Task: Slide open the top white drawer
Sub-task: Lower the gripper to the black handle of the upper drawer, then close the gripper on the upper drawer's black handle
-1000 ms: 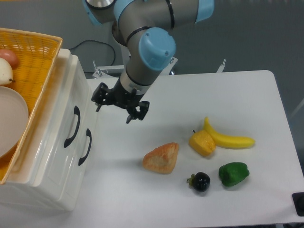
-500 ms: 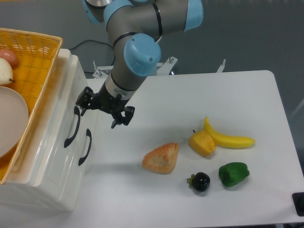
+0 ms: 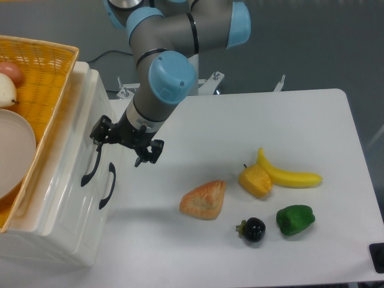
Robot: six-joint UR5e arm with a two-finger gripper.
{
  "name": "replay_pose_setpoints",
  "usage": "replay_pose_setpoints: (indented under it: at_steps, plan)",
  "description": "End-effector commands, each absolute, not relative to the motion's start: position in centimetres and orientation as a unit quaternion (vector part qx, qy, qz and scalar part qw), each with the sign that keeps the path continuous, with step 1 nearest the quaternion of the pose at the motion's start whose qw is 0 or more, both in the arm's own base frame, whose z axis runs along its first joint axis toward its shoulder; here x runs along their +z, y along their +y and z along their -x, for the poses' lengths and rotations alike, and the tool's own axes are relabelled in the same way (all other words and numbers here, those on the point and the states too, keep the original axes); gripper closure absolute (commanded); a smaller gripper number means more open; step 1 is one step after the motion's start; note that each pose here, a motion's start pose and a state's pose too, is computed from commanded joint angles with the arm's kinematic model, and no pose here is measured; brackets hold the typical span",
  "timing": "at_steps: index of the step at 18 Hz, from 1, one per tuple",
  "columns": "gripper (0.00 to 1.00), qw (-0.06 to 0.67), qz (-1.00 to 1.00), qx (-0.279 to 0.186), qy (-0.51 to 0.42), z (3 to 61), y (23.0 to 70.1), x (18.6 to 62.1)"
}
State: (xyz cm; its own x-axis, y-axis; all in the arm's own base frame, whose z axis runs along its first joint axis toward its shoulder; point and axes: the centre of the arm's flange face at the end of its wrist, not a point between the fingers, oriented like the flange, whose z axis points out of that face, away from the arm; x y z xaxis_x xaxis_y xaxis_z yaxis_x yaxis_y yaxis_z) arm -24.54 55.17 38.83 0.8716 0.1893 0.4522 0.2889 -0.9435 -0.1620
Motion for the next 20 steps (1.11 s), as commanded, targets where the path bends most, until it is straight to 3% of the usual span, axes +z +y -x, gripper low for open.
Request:
replay_pose_setpoints:
  at_steps: [20]
  plan:
    - [0.07,0.098,0.961,-0.228,-0.121,23.9,56.1,37.1]
